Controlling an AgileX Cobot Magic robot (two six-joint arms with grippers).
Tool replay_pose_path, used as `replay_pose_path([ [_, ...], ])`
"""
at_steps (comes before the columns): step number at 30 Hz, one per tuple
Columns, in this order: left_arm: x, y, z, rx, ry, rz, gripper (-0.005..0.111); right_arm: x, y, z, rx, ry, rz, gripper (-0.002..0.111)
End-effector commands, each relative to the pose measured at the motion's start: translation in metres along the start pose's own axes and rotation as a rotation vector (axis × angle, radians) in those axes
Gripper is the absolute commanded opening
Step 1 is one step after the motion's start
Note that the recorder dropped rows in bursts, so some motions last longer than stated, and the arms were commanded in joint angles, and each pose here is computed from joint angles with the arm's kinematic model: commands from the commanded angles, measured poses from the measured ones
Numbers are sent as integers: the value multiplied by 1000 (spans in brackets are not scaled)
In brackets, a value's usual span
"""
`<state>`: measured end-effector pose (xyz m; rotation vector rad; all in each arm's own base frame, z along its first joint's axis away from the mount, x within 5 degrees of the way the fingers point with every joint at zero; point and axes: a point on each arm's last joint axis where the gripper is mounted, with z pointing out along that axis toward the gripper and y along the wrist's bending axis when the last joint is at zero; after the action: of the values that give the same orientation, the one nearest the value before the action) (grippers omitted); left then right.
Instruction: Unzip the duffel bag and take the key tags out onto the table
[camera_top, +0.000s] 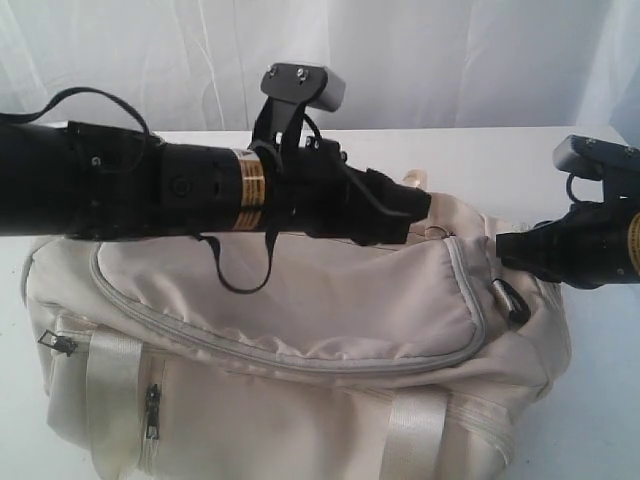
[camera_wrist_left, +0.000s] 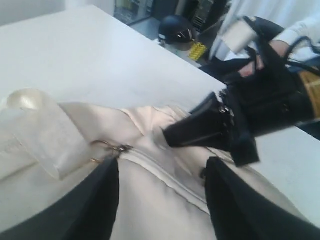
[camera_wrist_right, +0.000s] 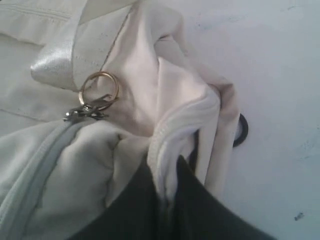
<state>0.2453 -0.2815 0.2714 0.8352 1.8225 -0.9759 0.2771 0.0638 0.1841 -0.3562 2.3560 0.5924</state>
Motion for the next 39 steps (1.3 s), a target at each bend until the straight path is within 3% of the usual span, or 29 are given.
replay_pose_path([
  [1,-16,7,17,-42,-28,67,56,5,-2,0,-5,24,-52,0],
  [10,-17,29,67,-60,-27,26,56,5,-2,0,-1,24,-52,0],
  [17,16,54,114,-79,41,-64,56,5,-5,0,31,20,-52,0],
  [20,32,69,121,-104,71,-92,56,5,-6,0,39,19,-52,0],
  [24,32,87,117,-134,63,-165,56,4,-7,-1,55,18,-52,0],
  [31,39,81,121,-10,60,-193,56,4,-8,-1,62,17,-52,0],
  [39,53,80,125,21,130,-208,56,4,-8,-1,62,17,-52,0],
])
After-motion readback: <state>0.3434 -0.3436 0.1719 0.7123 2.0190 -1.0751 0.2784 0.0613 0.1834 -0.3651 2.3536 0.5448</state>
